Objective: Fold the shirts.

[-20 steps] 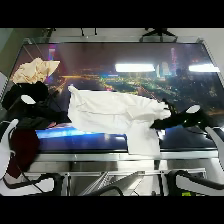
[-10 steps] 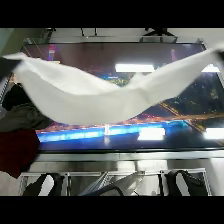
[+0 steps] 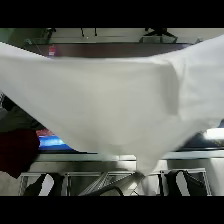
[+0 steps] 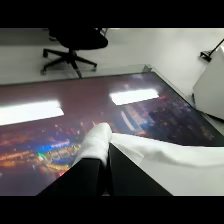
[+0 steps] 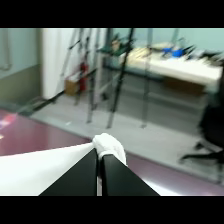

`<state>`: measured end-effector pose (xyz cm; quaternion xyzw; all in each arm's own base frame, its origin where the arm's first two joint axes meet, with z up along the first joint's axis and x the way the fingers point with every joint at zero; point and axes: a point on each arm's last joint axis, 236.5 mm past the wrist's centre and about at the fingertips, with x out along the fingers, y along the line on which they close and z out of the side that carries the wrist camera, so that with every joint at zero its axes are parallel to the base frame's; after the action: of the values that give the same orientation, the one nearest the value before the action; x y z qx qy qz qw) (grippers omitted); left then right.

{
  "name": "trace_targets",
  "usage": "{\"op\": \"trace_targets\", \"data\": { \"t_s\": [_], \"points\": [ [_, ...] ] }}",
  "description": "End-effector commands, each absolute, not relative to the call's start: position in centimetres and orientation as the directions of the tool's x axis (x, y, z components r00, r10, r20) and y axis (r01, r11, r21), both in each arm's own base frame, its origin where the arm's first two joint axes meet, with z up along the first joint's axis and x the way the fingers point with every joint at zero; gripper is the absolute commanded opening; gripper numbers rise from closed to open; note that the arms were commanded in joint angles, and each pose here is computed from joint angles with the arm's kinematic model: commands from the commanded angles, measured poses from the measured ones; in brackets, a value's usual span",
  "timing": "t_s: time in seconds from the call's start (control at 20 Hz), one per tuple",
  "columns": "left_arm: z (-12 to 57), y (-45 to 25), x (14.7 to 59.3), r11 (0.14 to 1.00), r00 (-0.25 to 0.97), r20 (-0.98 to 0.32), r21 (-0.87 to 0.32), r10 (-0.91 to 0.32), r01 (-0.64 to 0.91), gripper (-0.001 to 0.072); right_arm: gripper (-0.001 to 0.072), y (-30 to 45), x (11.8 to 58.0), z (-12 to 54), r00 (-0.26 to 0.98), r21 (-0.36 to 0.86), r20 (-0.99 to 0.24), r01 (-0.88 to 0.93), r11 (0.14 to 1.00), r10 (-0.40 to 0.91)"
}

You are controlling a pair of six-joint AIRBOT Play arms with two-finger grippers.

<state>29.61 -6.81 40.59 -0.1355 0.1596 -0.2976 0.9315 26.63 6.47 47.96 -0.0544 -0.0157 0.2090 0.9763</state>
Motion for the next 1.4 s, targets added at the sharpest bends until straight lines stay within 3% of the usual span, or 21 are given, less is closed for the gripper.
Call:
{"op": "trace_targets", "data": {
  "t_s": [0.0,0.2,0.4,0.65,0.8,1.05,1.35],
  "points": [
    [29.4,-7.4,36.9,0.761,0.654,-0.417,-0.497,-0.631,0.417,0.0018,0.0017,4.9,34.0,39.7,0.832,0.104,-0.133,-0.529,0.842,0.539],
    [13.2,-10.6,44.3,0.770,0.471,-0.612,-0.554,-0.635,0.317,0.0018,0.0017,3.4,43.7,23.0,0.745,0.313,-0.367,-0.465,0.828,0.557],
    [1.0,-10.9,50.0,0.769,0.356,-0.687,-0.609,-0.634,0.193,0.0018,0.0017,3.2,50.9,9.2,0.681,0.466,-0.483,-0.333,0.820,0.551],
    [-1.5,-10.0,56.5,0.766,0.383,-0.669,-0.605,-0.637,0.216,0.0018,0.0017,2.0,55.4,3.5,0.667,0.534,-0.513,-0.246,0.809,0.541],
    [-2.3,-10.5,55.9,0.747,0.304,-0.683,-0.622,-0.664,0.234,0.0018,0.0017,1.3,54.3,1.4,0.603,0.511,-0.596,-0.224,0.830,0.530],
    [-5.8,-8.0,51.9,0.832,0.132,-0.827,-0.520,-0.547,0.192,0.0018,0.0016,-2.3,49.6,-4.5,0.413,0.368,-0.824,-0.131,0.921,0.388],
    [-7.0,-9.1,50.1,0.862,0.049,-0.877,-0.458,-0.478,0.216,0.0018,0.0016,-2.7,47.3,-8.1,0.329,0.358,-0.870,-0.095,0.929,0.368]
  ]
}}
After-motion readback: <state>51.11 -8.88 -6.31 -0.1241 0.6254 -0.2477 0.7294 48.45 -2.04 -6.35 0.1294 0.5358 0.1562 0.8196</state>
